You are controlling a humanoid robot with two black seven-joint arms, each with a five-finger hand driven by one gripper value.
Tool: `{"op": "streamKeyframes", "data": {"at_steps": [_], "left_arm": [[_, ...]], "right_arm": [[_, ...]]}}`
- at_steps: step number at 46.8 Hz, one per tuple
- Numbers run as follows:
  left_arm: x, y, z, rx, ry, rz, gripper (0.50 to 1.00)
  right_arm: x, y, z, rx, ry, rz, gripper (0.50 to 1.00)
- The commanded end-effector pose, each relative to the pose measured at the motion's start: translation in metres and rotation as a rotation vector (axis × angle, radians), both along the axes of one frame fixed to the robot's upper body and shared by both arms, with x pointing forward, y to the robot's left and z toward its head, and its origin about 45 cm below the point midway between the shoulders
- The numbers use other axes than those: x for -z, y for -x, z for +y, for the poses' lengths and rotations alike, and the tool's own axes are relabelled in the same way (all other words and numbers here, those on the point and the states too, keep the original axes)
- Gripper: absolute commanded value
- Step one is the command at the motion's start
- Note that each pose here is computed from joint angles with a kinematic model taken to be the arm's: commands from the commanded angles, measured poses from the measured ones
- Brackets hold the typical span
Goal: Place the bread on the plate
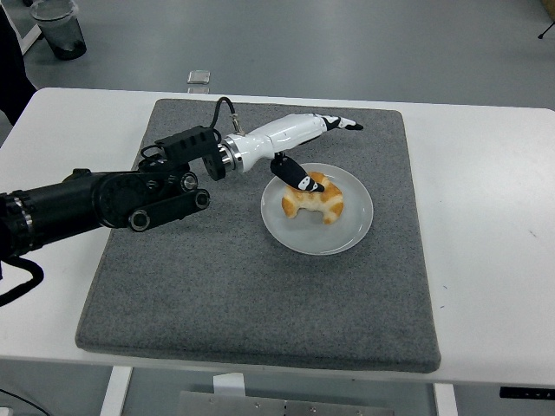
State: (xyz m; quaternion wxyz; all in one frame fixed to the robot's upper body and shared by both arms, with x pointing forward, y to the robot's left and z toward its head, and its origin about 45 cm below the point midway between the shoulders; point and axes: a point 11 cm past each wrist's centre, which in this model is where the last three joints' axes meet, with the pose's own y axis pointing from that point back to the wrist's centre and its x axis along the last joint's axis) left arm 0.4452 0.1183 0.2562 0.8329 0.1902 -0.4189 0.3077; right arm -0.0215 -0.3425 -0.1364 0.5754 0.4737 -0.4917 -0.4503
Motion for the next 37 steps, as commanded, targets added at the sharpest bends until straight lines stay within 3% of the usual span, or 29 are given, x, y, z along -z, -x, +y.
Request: {"op": "streamKeyframes", "data": {"at_steps": [1,13,23,30,37], "left_arm": [[-0.013,-0.007,0.008,-0.028,0.054,0.041,0.988],[-0.051,-0.025,0.029,-0.096,0.265,0.170,0.988],[-0.087,-0.040,0.056,-0.163,0.488,0.226,0.988],[-0.087,-0.057,0.092,-0.315,0.672,0.332,0.988],[-0.084,-0.068,0.122,-0.421,0.807,0.379,0.988]], "right_arm": [[0.000,0.000,0.000,0.000,0.000,0.000,0.930],[0.000,-0.001,0.000,0.000,0.000,-0.001,0.932],[0.000,-0.001,0.000,0.000,0.000,-0.001,0.930],[0.000,-0.001,0.001,0.000,-0.005,-0.001,0.930],[0.000,-0.001,0.000,0.000,-0.005,-0.001,0.930]]}}
